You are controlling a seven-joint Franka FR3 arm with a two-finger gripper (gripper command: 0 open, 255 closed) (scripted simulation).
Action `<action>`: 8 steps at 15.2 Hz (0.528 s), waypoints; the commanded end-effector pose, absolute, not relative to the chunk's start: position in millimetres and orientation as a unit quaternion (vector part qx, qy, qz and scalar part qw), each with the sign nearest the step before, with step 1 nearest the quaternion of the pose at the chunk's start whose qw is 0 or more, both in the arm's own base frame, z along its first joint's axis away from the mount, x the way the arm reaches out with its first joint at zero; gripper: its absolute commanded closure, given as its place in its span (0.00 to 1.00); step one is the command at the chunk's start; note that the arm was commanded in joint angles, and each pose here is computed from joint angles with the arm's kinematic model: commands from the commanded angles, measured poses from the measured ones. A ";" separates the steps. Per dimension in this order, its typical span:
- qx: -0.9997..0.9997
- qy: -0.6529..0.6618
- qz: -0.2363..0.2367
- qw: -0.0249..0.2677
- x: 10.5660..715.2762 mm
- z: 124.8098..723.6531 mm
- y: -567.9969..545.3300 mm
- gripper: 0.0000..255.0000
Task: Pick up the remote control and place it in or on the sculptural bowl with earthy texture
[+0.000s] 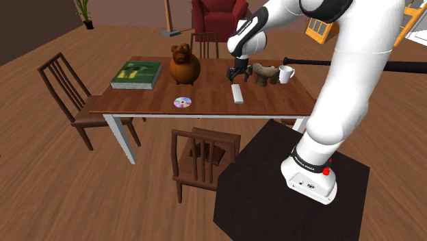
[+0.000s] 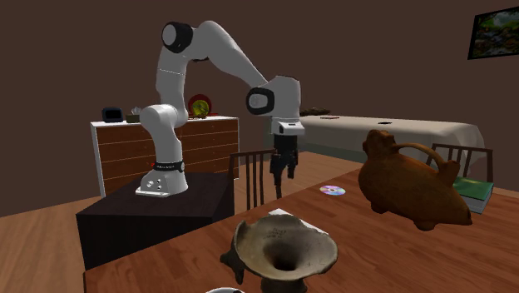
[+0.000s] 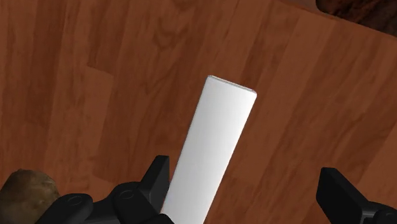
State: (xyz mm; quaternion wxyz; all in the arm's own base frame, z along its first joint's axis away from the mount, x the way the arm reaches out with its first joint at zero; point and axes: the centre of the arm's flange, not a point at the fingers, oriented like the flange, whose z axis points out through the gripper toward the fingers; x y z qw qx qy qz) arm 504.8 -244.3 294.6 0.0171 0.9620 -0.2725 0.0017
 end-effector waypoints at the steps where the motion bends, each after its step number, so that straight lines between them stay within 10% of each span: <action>1: 0.958 -0.285 0.002 0.015 515.6 273.7 -262.9 0.00; 8: 0.946 -0.323 0.001 0.010 542.3 216.8 -313.3 0.00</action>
